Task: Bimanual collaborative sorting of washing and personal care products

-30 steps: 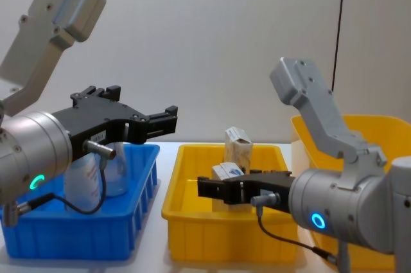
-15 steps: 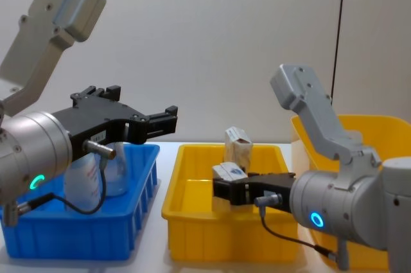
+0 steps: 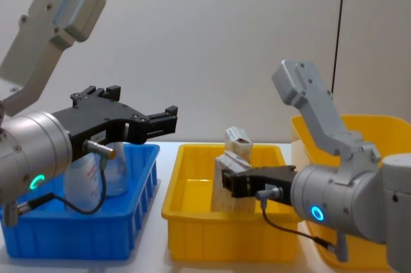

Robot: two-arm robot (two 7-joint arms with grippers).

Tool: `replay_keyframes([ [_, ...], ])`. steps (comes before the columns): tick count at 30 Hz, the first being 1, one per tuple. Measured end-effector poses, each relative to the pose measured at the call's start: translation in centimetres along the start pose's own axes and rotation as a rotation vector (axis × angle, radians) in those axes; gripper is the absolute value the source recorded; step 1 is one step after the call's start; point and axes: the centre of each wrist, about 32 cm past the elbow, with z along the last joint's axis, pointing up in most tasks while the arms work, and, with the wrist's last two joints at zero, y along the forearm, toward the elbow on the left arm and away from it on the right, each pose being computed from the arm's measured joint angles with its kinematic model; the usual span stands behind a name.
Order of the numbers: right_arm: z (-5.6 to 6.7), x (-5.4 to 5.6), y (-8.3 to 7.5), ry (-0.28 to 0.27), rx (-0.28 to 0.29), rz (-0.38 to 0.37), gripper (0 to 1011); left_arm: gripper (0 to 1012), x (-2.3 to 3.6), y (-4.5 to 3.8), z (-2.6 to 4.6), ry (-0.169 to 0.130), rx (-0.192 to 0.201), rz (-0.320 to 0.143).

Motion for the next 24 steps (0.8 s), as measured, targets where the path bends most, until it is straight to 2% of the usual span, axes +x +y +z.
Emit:
replay_keyframes([
  [6, 0.5, 0.1, -0.3, -0.015, 0.047, 0.01, 317, 1001, 0.0, 0.0, 0.0, 0.0, 0.0, 0.0],
  [12, 1.6, 0.1, -0.9, -0.04, 0.112, 0.016, 317, 1001, 0.0, 0.0, 0.0, 0.0, 0.0, 0.0],
  [15, 2.7, 0.1, -1.5, -0.061, 0.16, 0.015, 317, 1001, 0.0, 0.0, 0.0, 0.0, 0.0, 0.0],
  [24, 4.7, 0.4, -3.4, -0.103, 0.235, -0.038, 317, 1001, 0.0, 0.0, 0.0, 0.0, 0.0, 0.0],
])
